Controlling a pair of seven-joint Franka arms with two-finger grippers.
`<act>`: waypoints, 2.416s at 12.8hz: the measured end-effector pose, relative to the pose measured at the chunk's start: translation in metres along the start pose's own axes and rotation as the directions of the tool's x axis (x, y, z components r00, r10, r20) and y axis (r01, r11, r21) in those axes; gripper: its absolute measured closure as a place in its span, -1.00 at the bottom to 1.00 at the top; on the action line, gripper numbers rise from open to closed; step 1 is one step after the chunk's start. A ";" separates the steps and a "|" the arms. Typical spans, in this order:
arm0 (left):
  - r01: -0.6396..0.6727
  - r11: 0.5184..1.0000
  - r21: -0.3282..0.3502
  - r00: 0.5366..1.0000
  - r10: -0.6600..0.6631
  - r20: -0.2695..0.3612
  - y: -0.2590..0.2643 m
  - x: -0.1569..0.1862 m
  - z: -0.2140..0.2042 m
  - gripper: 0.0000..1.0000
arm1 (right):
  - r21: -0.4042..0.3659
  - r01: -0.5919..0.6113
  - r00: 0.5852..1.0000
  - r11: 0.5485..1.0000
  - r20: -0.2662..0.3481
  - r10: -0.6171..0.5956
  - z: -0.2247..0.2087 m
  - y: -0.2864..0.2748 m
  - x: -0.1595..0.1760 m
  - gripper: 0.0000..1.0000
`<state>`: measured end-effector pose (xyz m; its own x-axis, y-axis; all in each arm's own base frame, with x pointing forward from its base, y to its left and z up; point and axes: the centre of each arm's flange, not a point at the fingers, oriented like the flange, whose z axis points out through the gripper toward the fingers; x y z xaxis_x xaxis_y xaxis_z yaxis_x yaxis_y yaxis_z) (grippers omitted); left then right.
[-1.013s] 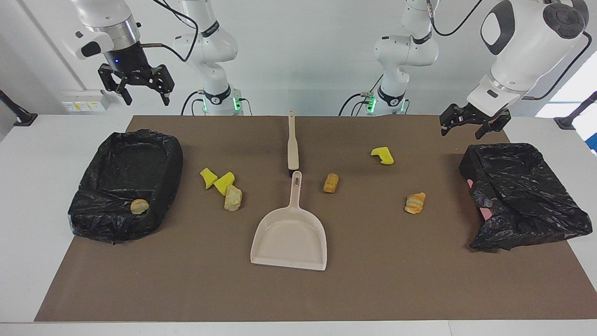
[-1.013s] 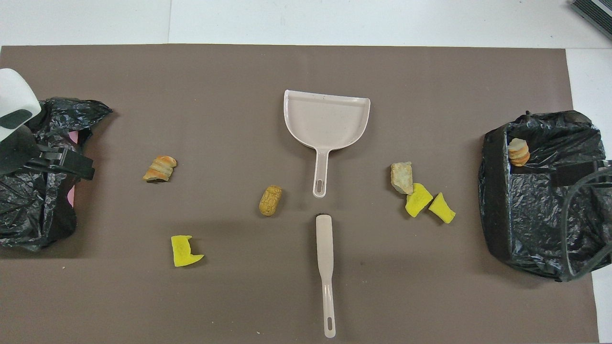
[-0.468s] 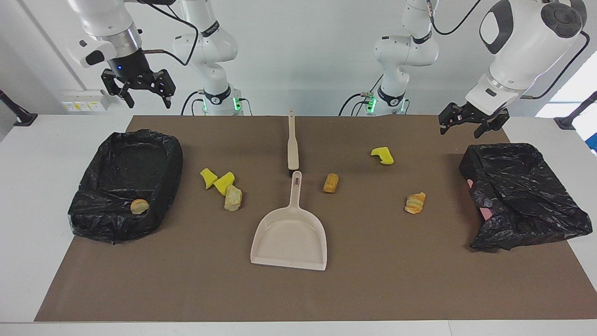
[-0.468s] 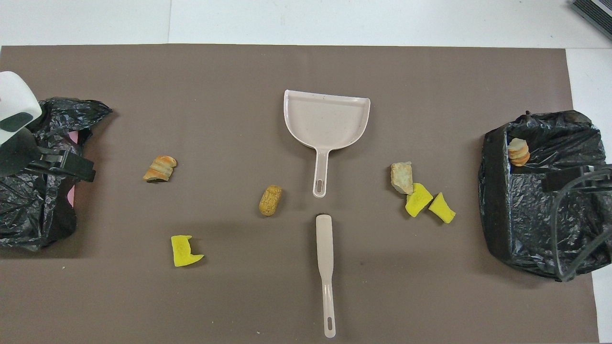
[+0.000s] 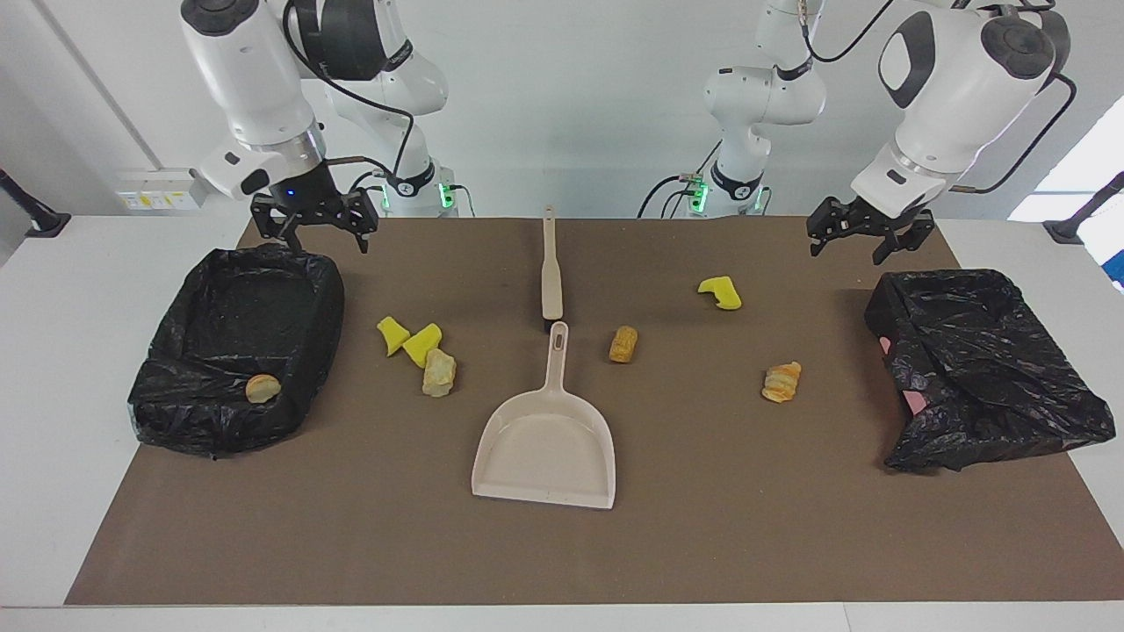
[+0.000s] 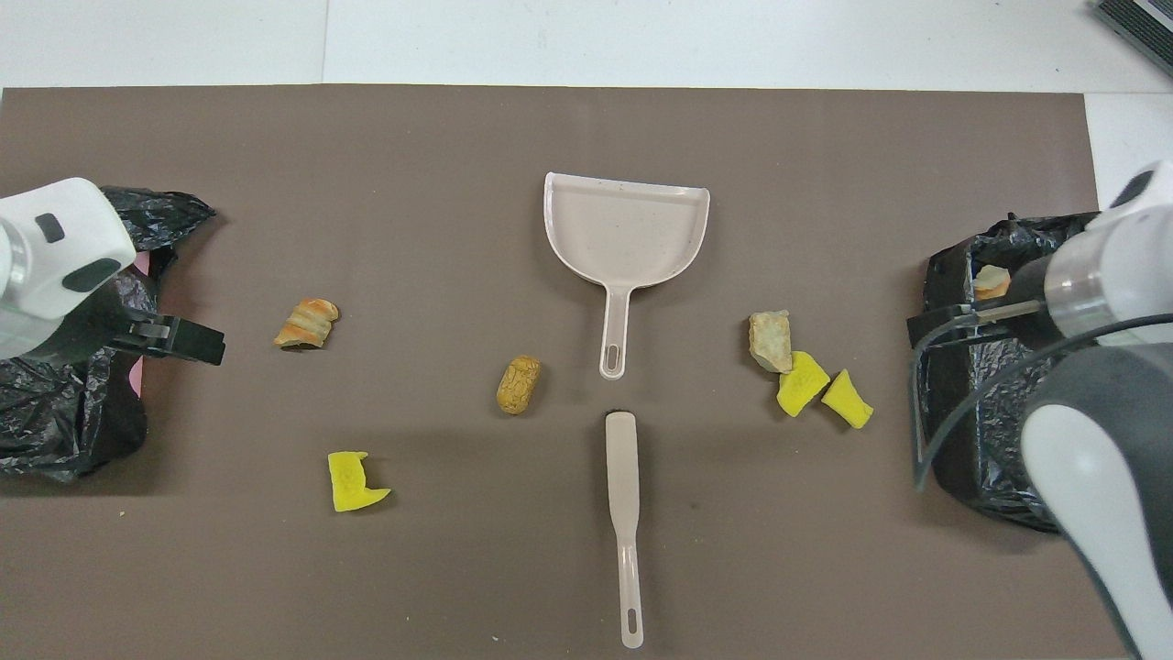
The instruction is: Sweep and dump trash in bin
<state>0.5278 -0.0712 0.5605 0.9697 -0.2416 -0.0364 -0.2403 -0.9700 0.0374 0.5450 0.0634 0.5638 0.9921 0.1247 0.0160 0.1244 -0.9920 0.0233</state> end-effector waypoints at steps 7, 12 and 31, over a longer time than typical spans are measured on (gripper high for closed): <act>-0.096 0.995 0.007 0.992 0.096 -0.076 0.051 -0.016 0.088 -1.00 | 0.043 -0.112 0.993 0.993 -0.022 0.113 0.101 -0.165 0.053 -1.00; -0.175 0.985 0.006 0.985 0.175 -0.003 0.110 -0.051 0.181 -1.00 | 0.102 -0.209 0.977 0.973 -0.017 0.212 0.152 -0.225 0.079 -1.00; -0.013 0.991 -0.136 0.991 -0.006 -0.137 0.375 -0.167 0.197 -1.00 | 0.090 -0.083 0.996 0.992 -0.007 0.084 0.212 -0.270 0.073 0.34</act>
<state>0.2675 -0.4001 0.3840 0.9681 -0.2296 0.1004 -0.2443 -0.9541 0.1733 0.5881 0.3359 0.3471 0.9988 0.0415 0.0248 0.0431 -0.9967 -0.0684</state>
